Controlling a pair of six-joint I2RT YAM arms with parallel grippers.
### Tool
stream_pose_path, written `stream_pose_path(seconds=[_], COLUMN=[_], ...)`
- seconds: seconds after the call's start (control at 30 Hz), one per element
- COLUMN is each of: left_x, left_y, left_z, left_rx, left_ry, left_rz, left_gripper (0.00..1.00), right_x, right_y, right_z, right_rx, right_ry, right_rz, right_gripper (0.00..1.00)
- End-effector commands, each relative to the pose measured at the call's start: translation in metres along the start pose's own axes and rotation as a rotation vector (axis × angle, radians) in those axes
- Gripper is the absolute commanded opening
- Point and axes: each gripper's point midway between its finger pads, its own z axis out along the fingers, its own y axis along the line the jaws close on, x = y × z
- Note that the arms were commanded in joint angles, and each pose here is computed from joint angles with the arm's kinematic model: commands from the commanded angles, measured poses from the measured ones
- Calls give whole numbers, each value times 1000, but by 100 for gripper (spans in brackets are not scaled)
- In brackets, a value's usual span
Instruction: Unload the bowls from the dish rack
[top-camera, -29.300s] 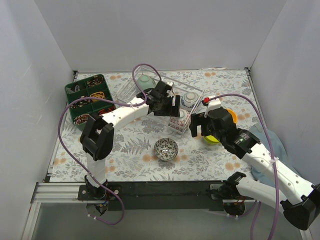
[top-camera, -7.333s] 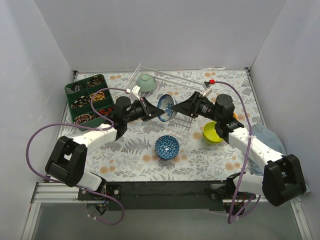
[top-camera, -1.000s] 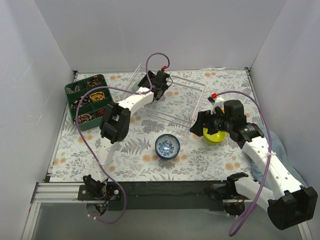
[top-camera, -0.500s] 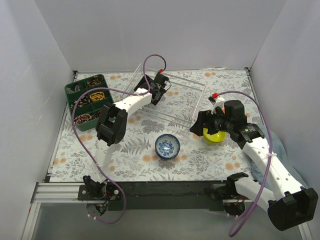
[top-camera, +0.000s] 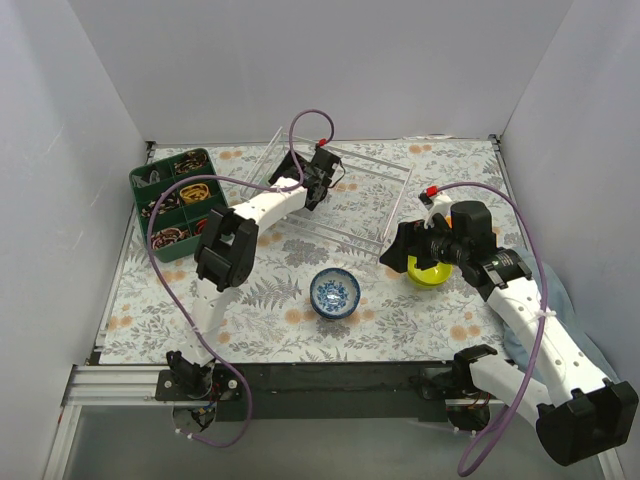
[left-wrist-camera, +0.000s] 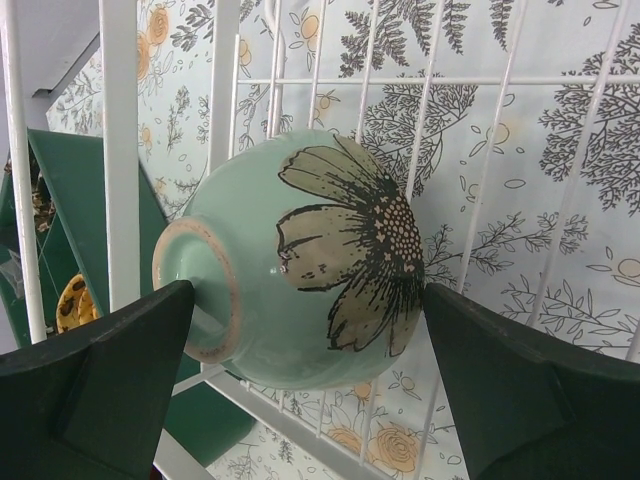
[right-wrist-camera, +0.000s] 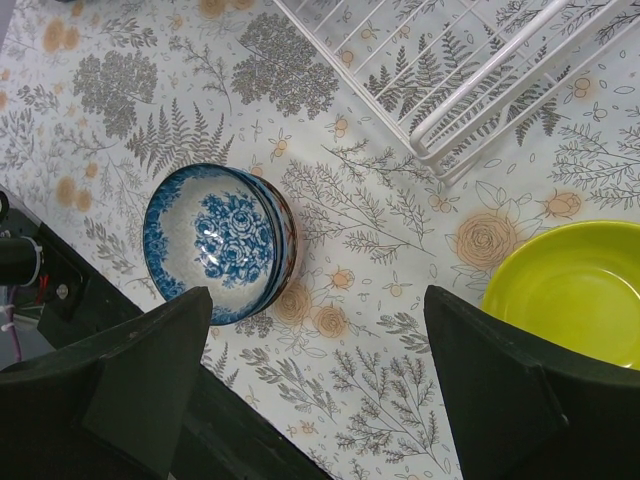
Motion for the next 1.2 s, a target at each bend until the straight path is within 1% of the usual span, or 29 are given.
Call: stream_pose_path(seconds=[0.0,0.07,0.2,0.23,0.3,0.47,0.57,0.67,0.83,1.0,1.17], left_x=[72,63,64,64,64,67,76,80,80,84,86], left_y=[-28,-30,-40,-47,-50,-36,-35,-31,-24,-31,-31], left_z=[14,10,-1,-5,-8,8,12,7,-1,1,6], left_rx=[98,125,228,274,300,157,128,110,103,129,104], left_ry=[242,230,262,260,261,259,290,309,298,304,303], left_rz=[121,102,87,76,70,75,95,95,86,80,72], left_gripper=[98,98,98,98,98,98,98,98,98,98,98], right_x=[-13,-13,-15,-16,-16,-13,-12,-11,-10,-11,-9], right_y=[10,11,12,13,13,14,15,14,14,15,15], right_z=[-5,-5,-6,-6,-7,-6,-6,-5,-5,-4,-4], right_rx=[-37,-39,-39,-41,-41,-52,-56,-53,-51,-61,-61], right_ry=[-50,-49,-55,-57,-57,-49,-45,-44,-47,-54,-54], right_rz=[-24,-23,-27,-27,-25,-14,-8,2,10,17,20], right_gripper=[95,95,95,95,95,95,95,94,95,94,94])
